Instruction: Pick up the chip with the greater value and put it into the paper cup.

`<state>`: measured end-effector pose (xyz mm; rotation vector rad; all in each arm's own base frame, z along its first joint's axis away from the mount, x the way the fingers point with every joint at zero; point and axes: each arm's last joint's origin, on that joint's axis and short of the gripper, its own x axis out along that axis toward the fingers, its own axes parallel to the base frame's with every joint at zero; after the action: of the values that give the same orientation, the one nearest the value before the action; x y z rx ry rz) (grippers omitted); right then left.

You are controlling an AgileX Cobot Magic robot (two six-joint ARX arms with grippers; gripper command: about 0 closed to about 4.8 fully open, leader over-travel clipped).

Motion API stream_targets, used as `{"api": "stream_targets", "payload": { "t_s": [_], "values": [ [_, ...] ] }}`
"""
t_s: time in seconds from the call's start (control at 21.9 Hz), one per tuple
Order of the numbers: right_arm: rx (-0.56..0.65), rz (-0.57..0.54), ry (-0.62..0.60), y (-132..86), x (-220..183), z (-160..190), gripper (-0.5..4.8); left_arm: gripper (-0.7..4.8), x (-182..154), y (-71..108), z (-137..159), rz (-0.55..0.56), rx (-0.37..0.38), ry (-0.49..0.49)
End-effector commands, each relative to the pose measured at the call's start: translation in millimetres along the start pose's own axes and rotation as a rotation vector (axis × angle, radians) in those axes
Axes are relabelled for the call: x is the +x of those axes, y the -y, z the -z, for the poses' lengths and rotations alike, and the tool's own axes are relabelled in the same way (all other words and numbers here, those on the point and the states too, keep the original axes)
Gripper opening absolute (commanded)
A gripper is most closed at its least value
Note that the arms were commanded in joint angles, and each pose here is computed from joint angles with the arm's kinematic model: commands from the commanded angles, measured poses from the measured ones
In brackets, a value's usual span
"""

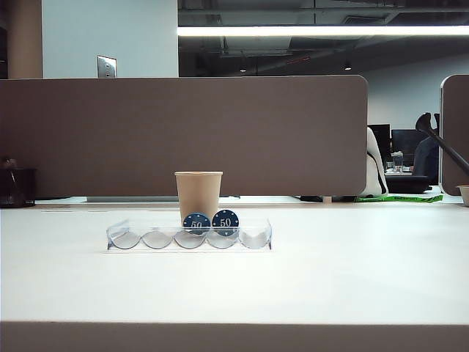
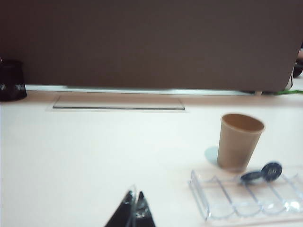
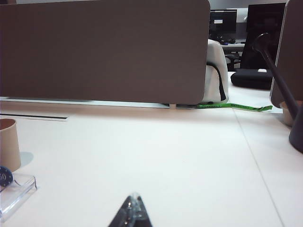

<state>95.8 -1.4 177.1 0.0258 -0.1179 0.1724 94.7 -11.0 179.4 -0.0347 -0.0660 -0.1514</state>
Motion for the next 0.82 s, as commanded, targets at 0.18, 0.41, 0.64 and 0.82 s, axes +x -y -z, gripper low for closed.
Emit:
{"api": "stream_targets", "payload": {
  "t_s": [0.18,0.41,0.64,0.82],
  "values": [
    [-0.001,-0.002,0.006,0.0,0.1,-0.2,-0.01,-0.06,1.5,-0.2,9.2,0.006,0.090,-0.018],
    [0.000,-0.002,0.004,0.0,0.1,0.0,-0.01,-0.06,1.4,0.9,10.9,0.047,0.138,-0.034],
    [0.005,-0.002,-0.015,0.0,0.1,1.9,-0.01,-0.06,1.3,-1.4,12.2,-0.031,0.177,-0.051],
    [0.005,-0.001,-0.016,0.1,0.1,2.0,-0.01,-0.06,1.3,-2.8,11.3,-0.081,0.174,-0.046]
  ]
}}
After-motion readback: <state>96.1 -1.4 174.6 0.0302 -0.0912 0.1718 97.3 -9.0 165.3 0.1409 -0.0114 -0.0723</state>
